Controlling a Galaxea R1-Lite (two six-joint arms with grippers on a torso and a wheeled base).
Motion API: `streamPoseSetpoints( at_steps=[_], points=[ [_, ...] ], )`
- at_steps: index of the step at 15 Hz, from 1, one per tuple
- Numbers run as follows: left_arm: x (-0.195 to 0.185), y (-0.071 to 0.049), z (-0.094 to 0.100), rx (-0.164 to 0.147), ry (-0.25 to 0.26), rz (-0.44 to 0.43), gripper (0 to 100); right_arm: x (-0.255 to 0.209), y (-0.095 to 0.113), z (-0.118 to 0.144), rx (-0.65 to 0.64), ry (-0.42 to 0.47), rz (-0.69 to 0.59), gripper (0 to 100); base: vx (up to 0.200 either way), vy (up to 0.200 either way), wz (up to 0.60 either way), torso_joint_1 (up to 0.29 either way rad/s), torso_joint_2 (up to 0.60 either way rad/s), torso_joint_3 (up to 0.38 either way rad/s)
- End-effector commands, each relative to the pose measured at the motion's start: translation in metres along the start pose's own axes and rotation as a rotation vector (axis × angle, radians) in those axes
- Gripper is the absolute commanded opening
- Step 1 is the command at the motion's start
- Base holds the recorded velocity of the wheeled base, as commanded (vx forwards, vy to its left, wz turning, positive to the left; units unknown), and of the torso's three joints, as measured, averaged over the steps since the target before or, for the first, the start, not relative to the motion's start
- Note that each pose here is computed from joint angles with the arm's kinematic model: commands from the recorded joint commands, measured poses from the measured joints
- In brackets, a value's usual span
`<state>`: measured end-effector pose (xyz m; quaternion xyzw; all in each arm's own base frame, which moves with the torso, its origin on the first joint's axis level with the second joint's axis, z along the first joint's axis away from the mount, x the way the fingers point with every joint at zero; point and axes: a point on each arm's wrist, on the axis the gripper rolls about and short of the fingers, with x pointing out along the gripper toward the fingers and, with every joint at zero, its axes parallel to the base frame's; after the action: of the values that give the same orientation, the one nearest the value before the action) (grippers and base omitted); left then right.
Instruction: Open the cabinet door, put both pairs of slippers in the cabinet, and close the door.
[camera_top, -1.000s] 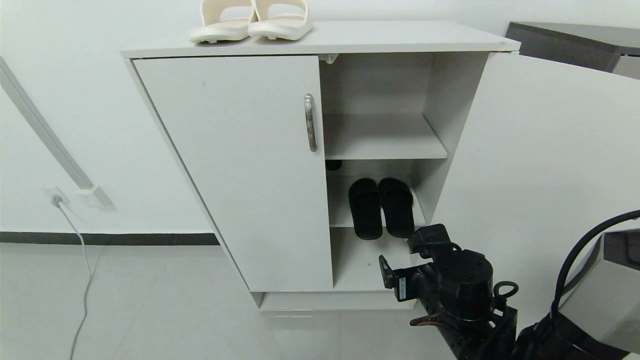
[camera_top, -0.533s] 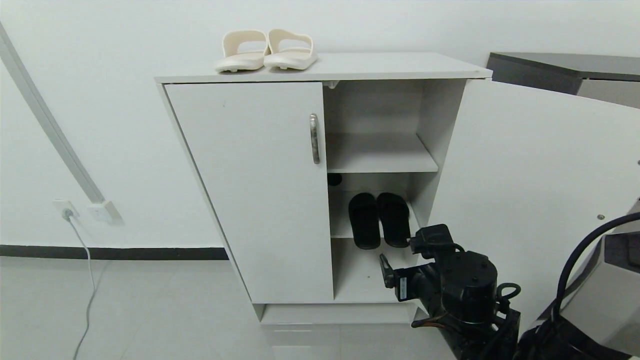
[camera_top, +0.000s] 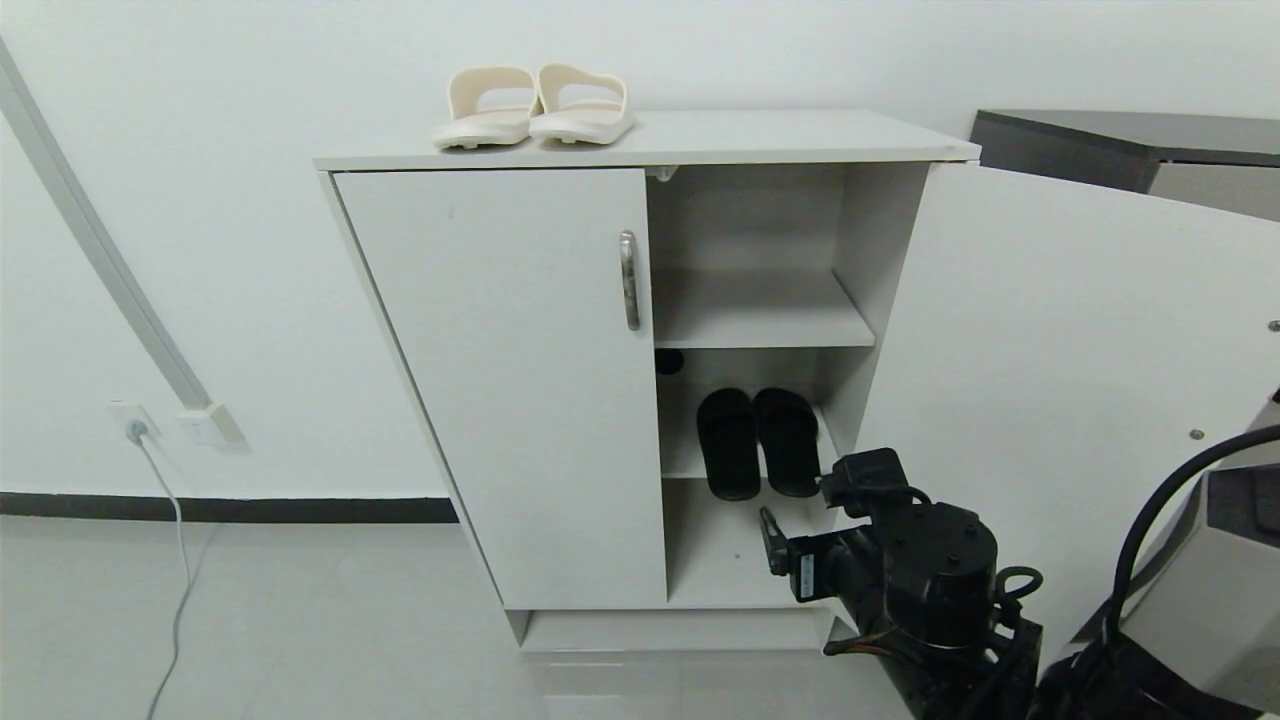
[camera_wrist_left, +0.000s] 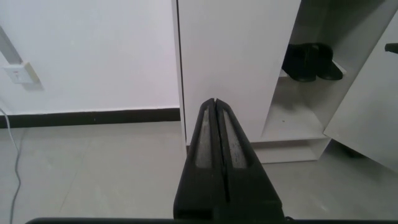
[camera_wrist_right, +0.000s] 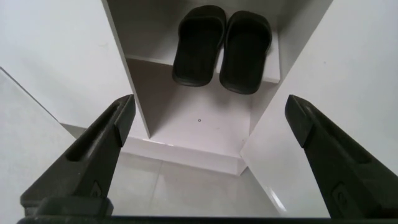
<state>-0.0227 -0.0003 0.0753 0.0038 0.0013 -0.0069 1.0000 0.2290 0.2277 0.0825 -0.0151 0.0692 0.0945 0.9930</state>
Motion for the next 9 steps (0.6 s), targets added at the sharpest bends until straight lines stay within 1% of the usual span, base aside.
streamPoseSetpoints(
  at_steps=[1, 9],
  points=[
    [0.0001, 0.0000, 0.0000, 0.000, 0.001, 0.000, 0, 0.0003, 0.0003, -0.0016, -0.003, 0.004, 0.000, 100, 0.000, 0.200, 0.00, 0.002, 0.00, 0.002],
    [0.0001, 0.0000, 0.0000, -0.005, 0.001, 0.000, 0, -0.0040, 0.0038, -0.0022, -0.003, -0.003, 0.018, 100, 0.000, 0.200, 0.00, 0.003, 0.00, 0.004]
  ],
)
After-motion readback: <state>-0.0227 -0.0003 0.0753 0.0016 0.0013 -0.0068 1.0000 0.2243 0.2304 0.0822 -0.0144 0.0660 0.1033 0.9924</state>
